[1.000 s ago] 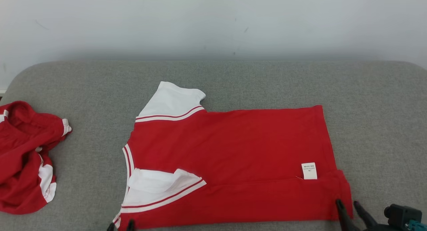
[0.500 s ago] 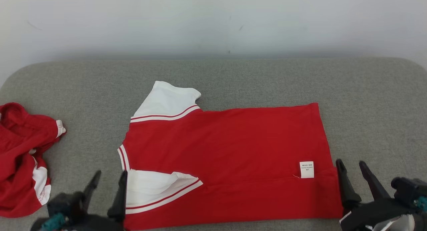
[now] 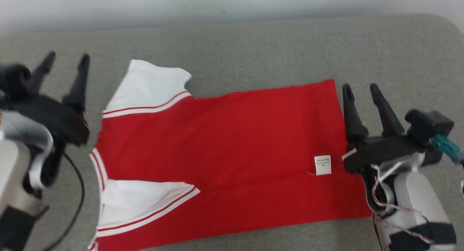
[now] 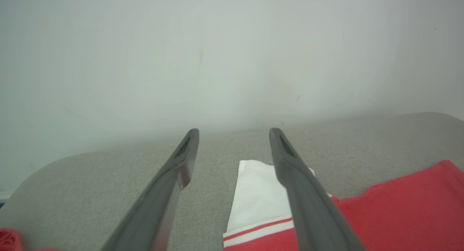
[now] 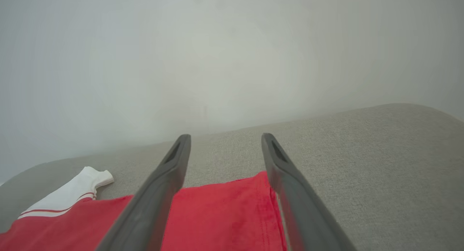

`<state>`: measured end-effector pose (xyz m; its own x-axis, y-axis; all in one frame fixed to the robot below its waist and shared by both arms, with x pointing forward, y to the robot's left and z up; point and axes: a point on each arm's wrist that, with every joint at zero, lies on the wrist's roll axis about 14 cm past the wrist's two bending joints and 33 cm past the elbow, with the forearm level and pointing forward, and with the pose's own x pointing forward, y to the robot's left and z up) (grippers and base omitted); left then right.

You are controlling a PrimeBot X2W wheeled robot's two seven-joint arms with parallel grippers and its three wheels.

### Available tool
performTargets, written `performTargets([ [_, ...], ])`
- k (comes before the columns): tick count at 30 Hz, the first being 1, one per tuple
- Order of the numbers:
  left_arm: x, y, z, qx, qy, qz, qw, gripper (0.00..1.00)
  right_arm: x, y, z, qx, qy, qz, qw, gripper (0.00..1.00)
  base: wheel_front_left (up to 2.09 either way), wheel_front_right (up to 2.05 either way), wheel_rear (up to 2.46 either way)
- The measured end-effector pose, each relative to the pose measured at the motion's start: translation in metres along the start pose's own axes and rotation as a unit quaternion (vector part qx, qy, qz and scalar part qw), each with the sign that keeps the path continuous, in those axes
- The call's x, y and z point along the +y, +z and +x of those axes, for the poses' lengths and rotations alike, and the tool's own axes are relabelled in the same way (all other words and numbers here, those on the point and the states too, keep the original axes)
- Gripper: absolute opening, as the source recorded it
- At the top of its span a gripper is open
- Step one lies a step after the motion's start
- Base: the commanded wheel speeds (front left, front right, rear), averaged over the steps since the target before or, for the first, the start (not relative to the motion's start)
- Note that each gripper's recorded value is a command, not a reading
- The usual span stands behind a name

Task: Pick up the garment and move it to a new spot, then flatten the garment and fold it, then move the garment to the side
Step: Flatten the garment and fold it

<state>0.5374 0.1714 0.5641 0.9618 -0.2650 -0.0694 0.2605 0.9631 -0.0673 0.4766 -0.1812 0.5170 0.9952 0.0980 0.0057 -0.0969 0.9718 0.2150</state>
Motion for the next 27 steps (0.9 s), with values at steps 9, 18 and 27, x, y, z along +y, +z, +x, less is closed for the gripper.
performTargets([
  [9, -0.008, -0.047, 0.078, 0.1, -0.025, 0.007, 0.995, 1.0, -0.023, -0.012, 0.028, -0.001, -0.023, -0.01, 1.0, 1.0, 0.0, 0.0, 0.0],
  [18, -0.003, -0.122, 0.112, 0.201, -0.01, -0.008, 0.98, 1.0, -0.048, -0.032, 0.028, 0.015, -0.052, -0.013, 0.998, 1.0, 0.0, 0.0, 0.0],
  [27, -0.002, -0.16, 0.118, 0.239, -0.002, -0.023, 0.971, 1.0, -0.06, -0.042, 0.023, 0.029, -0.065, -0.022, 0.997, 1.0, 0.0, 0.0, 0.0],
])
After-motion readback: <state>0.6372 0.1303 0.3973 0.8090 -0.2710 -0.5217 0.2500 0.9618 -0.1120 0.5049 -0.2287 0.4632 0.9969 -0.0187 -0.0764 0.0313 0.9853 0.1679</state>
